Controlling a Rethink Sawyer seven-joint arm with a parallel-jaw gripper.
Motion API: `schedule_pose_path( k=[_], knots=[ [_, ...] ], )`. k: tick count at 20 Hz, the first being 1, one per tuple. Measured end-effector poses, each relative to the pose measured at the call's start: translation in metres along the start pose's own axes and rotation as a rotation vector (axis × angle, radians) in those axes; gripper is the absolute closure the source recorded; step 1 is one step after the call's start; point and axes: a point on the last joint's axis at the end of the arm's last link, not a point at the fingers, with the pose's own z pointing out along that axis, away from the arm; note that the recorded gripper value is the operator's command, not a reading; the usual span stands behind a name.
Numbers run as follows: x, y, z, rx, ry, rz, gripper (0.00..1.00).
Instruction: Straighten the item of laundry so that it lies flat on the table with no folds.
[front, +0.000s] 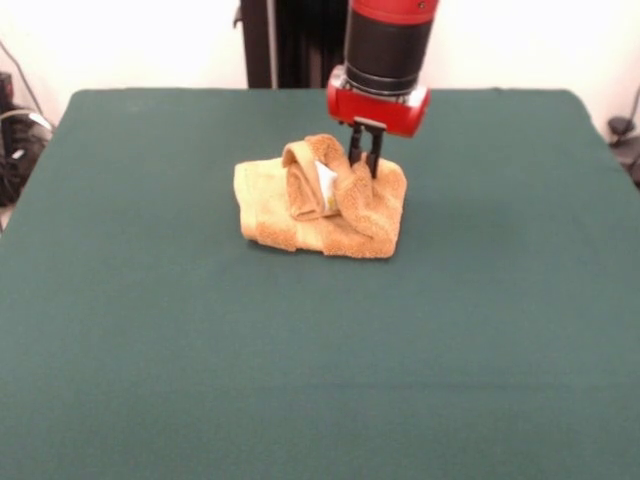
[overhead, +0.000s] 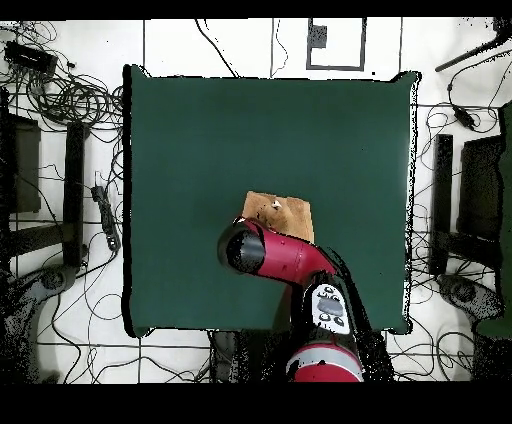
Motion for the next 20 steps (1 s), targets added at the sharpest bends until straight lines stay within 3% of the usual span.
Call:
schedule_pose_path(
  k=[20],
  knots=[
    [-0.009,0.0072,-0.0003,-0.017,0.003,0.069,1.0]
  ],
)
